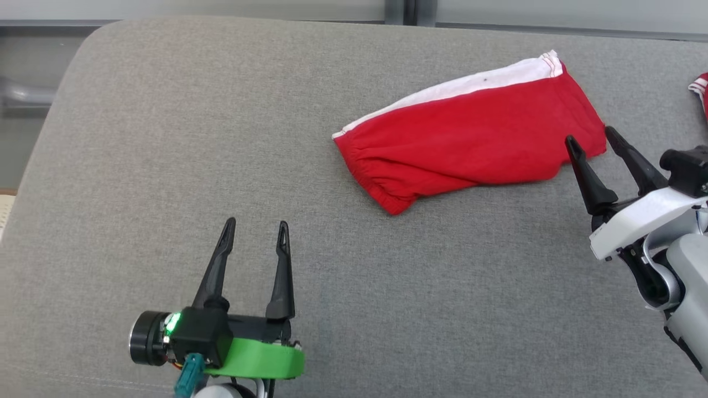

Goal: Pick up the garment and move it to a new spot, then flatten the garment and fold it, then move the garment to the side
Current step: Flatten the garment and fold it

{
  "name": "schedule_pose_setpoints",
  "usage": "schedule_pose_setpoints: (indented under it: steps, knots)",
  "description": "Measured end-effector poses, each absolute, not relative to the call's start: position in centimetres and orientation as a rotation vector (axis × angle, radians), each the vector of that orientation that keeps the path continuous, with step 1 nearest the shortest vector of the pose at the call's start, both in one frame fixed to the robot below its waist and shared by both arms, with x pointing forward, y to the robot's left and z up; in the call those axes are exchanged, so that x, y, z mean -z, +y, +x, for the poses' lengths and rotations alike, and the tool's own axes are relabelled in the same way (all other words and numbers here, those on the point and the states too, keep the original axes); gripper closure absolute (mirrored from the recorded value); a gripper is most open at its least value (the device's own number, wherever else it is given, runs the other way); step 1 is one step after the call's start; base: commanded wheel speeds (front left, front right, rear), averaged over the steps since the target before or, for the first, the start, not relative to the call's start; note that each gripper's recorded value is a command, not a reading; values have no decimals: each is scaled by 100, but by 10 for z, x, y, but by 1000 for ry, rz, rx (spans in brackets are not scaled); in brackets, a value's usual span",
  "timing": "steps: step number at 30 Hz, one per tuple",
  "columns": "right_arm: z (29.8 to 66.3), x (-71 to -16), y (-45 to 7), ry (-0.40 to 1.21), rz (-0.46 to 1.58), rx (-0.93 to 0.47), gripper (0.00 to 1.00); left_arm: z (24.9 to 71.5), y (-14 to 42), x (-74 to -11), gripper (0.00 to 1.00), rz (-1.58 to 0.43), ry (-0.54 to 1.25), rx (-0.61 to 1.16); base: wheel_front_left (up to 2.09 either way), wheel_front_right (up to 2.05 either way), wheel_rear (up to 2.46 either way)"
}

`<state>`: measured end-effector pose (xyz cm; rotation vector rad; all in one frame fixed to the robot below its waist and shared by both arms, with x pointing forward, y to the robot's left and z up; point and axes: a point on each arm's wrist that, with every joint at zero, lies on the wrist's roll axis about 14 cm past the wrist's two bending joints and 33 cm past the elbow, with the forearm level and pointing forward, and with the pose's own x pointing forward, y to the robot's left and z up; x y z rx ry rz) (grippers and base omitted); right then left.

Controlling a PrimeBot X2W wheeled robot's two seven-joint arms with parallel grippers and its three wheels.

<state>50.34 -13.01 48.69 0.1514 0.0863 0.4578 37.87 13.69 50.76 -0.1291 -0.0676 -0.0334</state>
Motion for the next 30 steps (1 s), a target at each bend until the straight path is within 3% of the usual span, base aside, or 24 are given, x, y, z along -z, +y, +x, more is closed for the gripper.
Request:
schedule_pose_setpoints:
  steps: [8,20,30]
  knots:
    - [510,-472,-128,132,132,-444,0,361,143,-508,0,-61,-73,-4,0,0,0]
    - [580,-435,-167,385,-11,-317,0,368,137,-496,0,-30,-36,-1,0,0,0]
    - [605,-388,-164,571,-43,-287,0,376,140,-480,0,-32,15,-24,0,0,0]
